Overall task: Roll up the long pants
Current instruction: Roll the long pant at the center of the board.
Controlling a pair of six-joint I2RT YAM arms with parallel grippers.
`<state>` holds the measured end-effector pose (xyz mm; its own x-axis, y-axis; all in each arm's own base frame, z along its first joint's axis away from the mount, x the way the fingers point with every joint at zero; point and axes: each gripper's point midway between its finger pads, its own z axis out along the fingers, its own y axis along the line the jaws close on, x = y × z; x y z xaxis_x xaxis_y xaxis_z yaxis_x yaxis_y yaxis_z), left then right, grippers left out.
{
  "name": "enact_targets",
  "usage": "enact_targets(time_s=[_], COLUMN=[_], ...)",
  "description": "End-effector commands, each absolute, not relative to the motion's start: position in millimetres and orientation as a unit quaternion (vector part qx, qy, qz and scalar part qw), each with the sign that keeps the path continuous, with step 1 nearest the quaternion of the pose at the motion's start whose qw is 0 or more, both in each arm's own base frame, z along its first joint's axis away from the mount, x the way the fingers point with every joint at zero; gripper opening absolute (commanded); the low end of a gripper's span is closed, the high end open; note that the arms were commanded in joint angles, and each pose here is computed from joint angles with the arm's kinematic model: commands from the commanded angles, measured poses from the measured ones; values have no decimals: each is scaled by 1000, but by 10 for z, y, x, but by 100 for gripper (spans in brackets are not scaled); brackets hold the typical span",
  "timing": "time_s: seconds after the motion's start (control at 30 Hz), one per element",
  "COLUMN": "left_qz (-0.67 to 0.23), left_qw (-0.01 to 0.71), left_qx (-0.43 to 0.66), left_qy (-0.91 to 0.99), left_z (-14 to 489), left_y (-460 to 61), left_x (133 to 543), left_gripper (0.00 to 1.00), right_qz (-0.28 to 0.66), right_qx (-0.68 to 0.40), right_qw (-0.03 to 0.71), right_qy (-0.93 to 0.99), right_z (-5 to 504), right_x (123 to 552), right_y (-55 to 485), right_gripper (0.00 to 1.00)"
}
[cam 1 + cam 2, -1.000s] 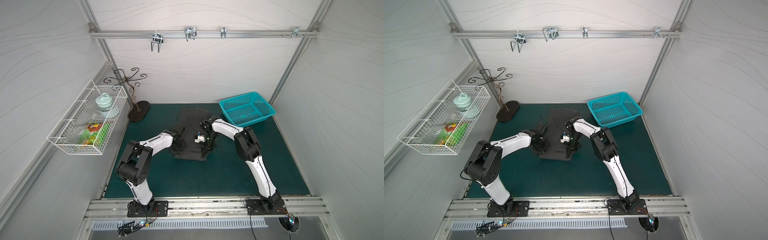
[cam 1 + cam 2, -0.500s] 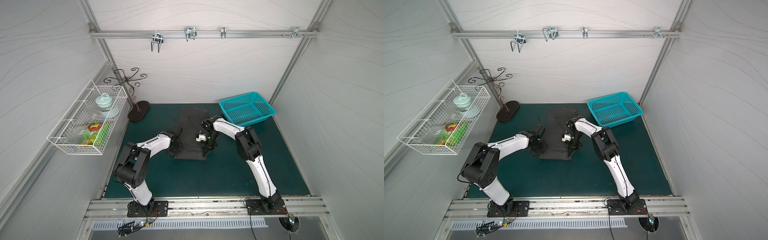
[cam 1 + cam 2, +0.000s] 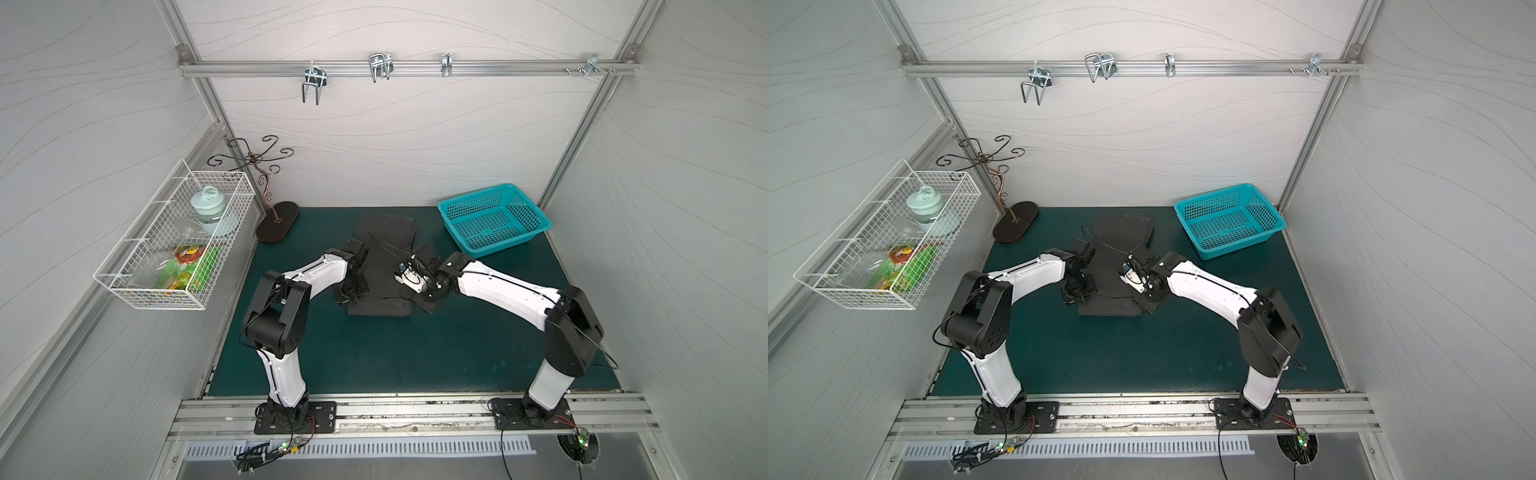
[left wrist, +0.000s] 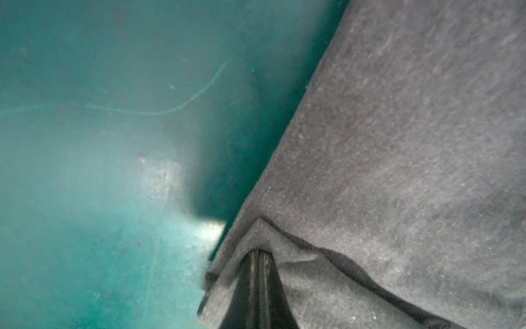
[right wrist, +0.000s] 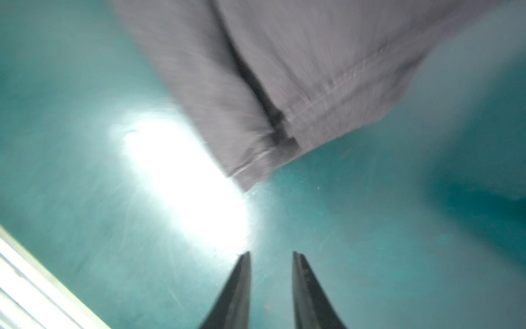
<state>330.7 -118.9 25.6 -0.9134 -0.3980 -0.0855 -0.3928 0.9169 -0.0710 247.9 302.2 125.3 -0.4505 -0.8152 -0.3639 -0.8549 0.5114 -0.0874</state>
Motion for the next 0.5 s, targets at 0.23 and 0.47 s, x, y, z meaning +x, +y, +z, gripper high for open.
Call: enact_targets(time_s=[0.23,0.47], left_qz=[-17,-24], left_qw=[46,44], left_qx=[-179,-170], left_qy=[983,984], left_z=[135,137], left_y=[-1190,-1213], left_x=[3439,3427], left_gripper=[0,0], right_qz=[-55,-145], right_qx=[-604,-673], right_qw=[244,267], right_qy=[757,674], right_z=[948,583], right_x=[2127,2068], right_y=[3386,3565], right_gripper=[63,83])
